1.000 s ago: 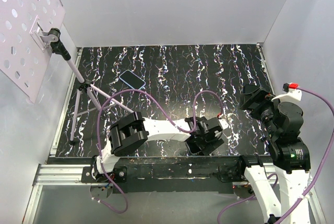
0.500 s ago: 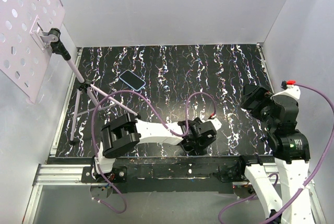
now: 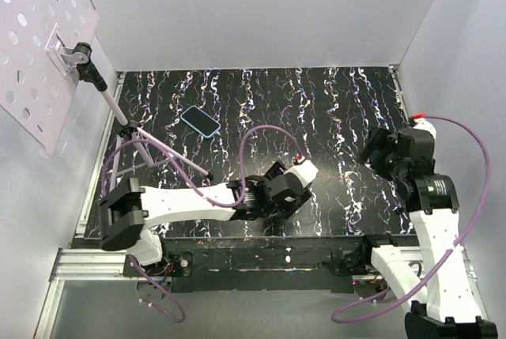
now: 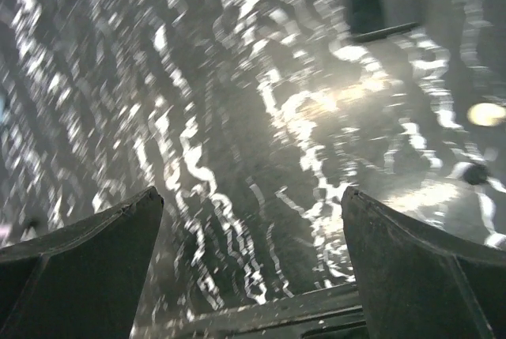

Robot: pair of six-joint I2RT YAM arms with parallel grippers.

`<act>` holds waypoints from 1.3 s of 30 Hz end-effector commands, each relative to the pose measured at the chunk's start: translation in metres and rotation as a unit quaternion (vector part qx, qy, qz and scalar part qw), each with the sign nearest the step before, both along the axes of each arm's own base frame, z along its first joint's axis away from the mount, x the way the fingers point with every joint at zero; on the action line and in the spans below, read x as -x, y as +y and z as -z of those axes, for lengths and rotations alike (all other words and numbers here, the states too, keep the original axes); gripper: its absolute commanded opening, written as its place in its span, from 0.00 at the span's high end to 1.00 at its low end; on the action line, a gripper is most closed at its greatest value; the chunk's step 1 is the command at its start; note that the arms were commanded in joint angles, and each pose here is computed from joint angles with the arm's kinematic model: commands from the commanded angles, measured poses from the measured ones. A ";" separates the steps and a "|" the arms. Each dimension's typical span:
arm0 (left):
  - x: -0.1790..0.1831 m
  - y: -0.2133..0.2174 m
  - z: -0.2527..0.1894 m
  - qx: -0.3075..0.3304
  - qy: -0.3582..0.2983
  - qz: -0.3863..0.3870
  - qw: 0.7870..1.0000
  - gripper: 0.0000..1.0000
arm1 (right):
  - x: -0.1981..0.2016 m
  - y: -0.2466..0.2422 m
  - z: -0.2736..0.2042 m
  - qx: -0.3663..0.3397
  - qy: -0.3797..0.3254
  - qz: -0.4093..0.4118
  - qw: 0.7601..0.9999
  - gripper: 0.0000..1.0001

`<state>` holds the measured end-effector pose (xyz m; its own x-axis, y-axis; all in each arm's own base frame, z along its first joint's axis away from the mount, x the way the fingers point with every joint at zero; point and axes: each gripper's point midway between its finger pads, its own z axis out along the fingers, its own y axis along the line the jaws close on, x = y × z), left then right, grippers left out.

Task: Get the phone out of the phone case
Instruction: Pick up the phone at the center of the board.

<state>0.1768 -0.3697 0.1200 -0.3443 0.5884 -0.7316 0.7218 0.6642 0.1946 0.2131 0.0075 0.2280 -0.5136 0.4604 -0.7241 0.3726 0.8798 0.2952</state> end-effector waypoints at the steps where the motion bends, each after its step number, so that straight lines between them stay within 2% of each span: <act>1: 0.006 -0.015 -0.066 0.102 -0.048 0.076 0.991 1.00 | -0.010 0.087 -0.003 -0.106 -0.015 -0.253 0.961 0.00; 2: 0.012 -0.015 -0.069 0.106 -0.050 0.105 0.988 1.00 | -0.004 0.110 -0.003 -0.141 -0.014 -0.322 0.936 0.00; 3: 0.017 -0.014 -0.072 0.111 -0.051 0.122 0.985 1.00 | 0.008 0.134 -0.011 -0.188 -0.015 -0.395 0.899 0.00; 4: 0.020 -0.011 -0.072 0.105 -0.058 0.144 0.982 1.00 | 0.016 0.148 -0.017 -0.225 -0.015 -0.437 0.871 0.05; 5: 0.022 -0.008 -0.073 0.104 -0.059 0.151 0.981 1.00 | 0.021 0.159 -0.022 -0.252 -0.011 -0.463 0.849 0.06; 6: 0.023 -0.005 -0.074 0.103 -0.062 0.156 0.980 1.00 | 0.023 0.166 -0.024 -0.269 -0.010 -0.473 0.839 0.06; 9: 0.022 0.003 -0.076 0.099 -0.077 0.156 0.980 1.00 | 0.028 0.181 -0.024 -0.285 -0.009 -0.492 0.822 0.06; 15: 0.022 0.007 -0.082 0.095 -0.086 0.166 0.978 1.00 | 0.046 0.203 0.016 -0.309 0.091 -0.510 0.797 0.14; 21: 0.025 0.009 -0.091 0.106 -0.094 0.176 0.974 1.00 | 0.053 0.210 0.041 -0.316 0.123 -0.509 0.791 0.23; 23: 0.025 0.010 -0.092 0.108 -0.100 0.180 0.972 1.00 | 0.056 0.212 0.038 -0.323 0.117 -0.519 0.782 0.31; 25: 0.024 0.013 -0.092 0.106 -0.104 0.178 0.973 1.00 | 0.060 0.216 0.035 -0.342 0.117 -0.525 0.771 0.43; 30: 0.025 0.015 -0.104 0.121 -0.110 0.180 0.970 1.00 | 0.071 0.229 0.018 -0.402 0.088 -0.551 0.726 0.69; 31: 0.025 0.015 -0.107 0.124 -0.112 0.178 0.970 1.00 | 0.071 0.231 0.014 -0.405 0.074 -0.558 0.720 0.72; 33: 0.024 0.015 -0.114 0.135 -0.109 0.168 0.970 1.00 | 0.072 0.233 0.009 -0.409 0.067 -0.559 0.718 0.88; 34: 0.023 0.016 -0.117 0.138 -0.107 0.157 0.972 0.88 | 0.072 0.233 0.007 -0.410 0.065 -0.558 0.718 0.98; 35: 0.021 0.017 -0.122 0.147 -0.103 0.141 0.974 0.61 | 0.070 0.233 0.007 -0.412 0.065 -0.550 0.724 0.99; 36: 0.018 0.019 -0.128 0.161 -0.102 0.120 0.974 0.29 | 0.066 0.233 0.007 -0.409 0.060 -0.538 0.735 0.99; 37: 0.016 0.020 -0.134 0.179 -0.099 0.103 0.973 0.02 | 0.060 0.232 0.006 -0.405 0.050 -0.521 0.749 0.99; 39: 0.009 0.028 -0.146 0.220 -0.085 0.043 0.971 0.02 | 0.050 0.231 0.004 -0.414 0.037 -0.482 0.771 0.99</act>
<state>0.1492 -0.3434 0.1986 -0.0623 0.4991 -0.8643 0.8662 0.4573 0.2016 0.1458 0.2351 0.2018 -0.9429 -0.0147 -0.3329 -0.3229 0.2871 0.9019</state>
